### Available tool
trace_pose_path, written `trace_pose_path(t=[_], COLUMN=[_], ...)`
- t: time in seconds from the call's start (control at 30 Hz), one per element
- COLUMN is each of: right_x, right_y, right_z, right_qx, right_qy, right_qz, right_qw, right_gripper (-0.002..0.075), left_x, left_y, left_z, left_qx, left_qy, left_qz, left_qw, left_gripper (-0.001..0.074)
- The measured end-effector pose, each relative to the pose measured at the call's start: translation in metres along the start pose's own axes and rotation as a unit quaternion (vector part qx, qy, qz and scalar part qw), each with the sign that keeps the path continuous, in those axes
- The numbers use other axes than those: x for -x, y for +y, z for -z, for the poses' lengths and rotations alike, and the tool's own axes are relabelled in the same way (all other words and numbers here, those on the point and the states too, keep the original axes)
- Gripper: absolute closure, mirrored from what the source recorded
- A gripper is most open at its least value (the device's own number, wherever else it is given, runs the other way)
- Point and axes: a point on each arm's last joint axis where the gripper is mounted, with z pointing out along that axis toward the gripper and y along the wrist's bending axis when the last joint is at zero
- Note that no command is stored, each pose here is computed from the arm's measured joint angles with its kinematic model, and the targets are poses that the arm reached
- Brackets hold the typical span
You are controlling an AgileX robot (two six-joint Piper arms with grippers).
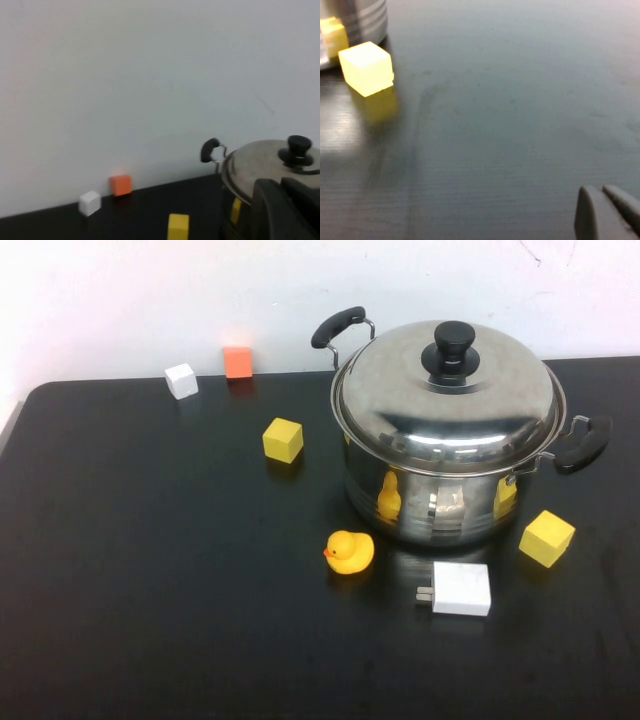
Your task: Cover the pot
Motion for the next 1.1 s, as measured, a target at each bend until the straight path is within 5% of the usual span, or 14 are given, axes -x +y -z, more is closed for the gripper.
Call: trace_pose_path(t=[0.3,0.77,1.1], right_x=[0.000,0.000,0.000], right_y=[0.000,0.000,0.000], right_z=[0.000,0.000,0.000], right_qx=[0.000,0.000,0.000], right_qy=[0.000,0.000,0.000], right_qz=[0.000,0.000,0.000], right_qw=[1.000,1.000,1.000], right_gripper=[0.0728,0.0728,0.0728], left_x=[-0.071,-0.105,-0.137], left_y=[-0.004,0.017,0.020], left_z=[0.026,0.063,0.065], left_qx=[-0.098,0.044,0.060], left_qy=[-0.071,-0.161,-0.156], left_qz=[0.012,0.126,0.124], left_qw=[0.993,0.978,0.978], left_gripper=[0.0736,0.0736,0.0736])
